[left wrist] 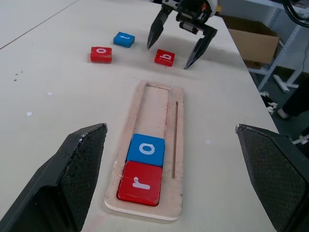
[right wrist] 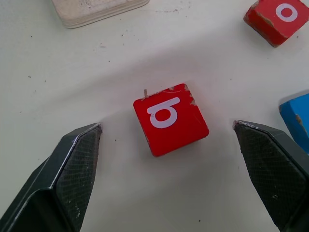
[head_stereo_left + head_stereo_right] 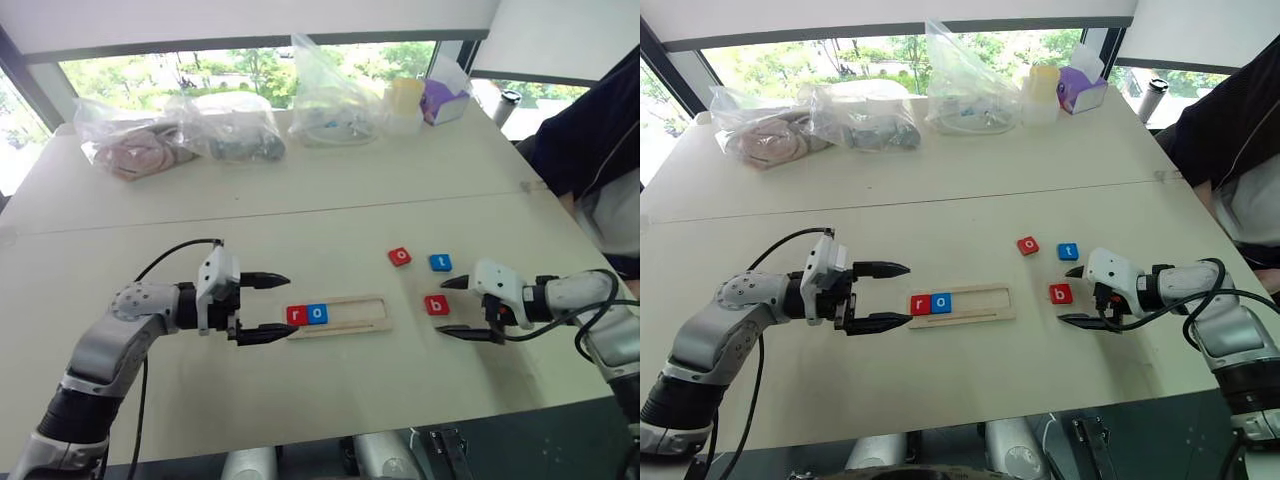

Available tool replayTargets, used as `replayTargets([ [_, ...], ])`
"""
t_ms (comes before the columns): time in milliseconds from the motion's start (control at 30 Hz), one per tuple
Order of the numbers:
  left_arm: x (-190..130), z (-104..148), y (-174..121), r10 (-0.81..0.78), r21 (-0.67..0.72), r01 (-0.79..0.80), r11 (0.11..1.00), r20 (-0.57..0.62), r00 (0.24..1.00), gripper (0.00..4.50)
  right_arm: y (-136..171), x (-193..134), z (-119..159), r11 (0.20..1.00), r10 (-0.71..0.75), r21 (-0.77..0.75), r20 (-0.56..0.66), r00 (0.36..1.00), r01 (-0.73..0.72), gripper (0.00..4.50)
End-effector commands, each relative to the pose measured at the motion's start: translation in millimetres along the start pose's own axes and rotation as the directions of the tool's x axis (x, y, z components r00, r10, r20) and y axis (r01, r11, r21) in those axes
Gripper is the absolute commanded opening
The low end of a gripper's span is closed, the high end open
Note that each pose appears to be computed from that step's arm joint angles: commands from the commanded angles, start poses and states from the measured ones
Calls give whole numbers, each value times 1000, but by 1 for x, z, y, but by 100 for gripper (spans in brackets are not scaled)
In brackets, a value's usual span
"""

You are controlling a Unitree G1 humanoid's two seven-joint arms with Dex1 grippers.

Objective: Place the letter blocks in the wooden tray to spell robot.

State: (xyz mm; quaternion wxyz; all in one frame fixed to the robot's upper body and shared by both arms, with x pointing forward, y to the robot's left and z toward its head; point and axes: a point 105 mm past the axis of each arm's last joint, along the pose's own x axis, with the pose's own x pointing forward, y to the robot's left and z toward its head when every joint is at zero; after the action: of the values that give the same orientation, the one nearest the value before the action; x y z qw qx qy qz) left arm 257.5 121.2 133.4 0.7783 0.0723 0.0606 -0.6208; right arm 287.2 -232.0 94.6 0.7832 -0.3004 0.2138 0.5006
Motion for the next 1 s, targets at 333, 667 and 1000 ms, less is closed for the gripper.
replayTargets([
  [333, 1, 15, -1, 7, 33, -8, 999, 19, 1000, 450, 0, 15, 20, 998, 18, -58, 61, 998, -14, 114],
  [667, -9, 14, -4, 0, 43, 1, 999, -23, 1000, 450, 23, 39, 93, 963, 176, -228, 146, 974, -140, 114],
  [1000, -11, 13, -11, 3, 51, -1, 999, -37, 999, 450, 31, 76, 112, 943, 255, -254, 140, 957, -214, 114],
])
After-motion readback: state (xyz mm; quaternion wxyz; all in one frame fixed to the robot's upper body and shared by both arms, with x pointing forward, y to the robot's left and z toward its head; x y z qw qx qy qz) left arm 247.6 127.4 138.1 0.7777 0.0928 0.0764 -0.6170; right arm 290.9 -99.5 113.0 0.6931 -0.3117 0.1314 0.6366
